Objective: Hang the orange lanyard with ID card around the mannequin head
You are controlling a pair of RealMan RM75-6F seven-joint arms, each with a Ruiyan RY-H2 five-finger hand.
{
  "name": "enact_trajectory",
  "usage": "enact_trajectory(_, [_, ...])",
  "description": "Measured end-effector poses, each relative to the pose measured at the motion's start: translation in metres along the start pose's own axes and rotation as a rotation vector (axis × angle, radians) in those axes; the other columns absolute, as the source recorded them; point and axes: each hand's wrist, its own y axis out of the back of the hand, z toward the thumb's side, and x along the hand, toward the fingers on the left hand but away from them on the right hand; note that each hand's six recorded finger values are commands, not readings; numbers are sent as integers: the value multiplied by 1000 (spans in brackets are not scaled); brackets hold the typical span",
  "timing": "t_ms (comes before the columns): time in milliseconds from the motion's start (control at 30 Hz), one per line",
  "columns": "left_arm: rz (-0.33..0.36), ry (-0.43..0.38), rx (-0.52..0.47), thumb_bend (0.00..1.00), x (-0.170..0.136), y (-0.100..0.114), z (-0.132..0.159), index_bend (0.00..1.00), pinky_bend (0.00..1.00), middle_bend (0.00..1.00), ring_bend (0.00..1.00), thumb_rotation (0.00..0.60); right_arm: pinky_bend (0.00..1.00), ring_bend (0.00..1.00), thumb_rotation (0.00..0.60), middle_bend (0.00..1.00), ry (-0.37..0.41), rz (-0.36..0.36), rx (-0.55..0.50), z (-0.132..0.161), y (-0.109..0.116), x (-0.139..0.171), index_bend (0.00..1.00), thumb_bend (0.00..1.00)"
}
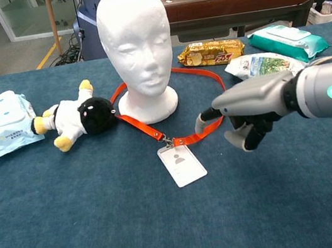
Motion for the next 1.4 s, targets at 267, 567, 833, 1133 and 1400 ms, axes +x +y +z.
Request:
enact_trajectory(267, [1,-9,-3,222,0,0,4,144,516,251,305,475,1000,1000,598,1000,27,47,4,2,-22,2,184,704])
enact_trajectory(567, [3,2,-6,222,-4,2,1,144,516,251,305,477,1000,1000,598,1000,43,67,6,11,-30,-5,184,704])
enact_trajectory(833, [6,4,-5,222,-4,3,-1,144,516,251,306,475,1000,1000,598,1000,87,68,12,26,-31,-2,184,704])
enact_trajectory(1133, [6,6,-12,222,-5,2,-3,144,516,251,306,477,1000,1000,598,1000,118,73,28,40,-32,-1,184,704])
enact_trajectory(1400, [6,-1,-15,222,-6,1,-2,144,516,251,306,479,1000,1000,598,1000,72,68,25,24,-32,2,184,704])
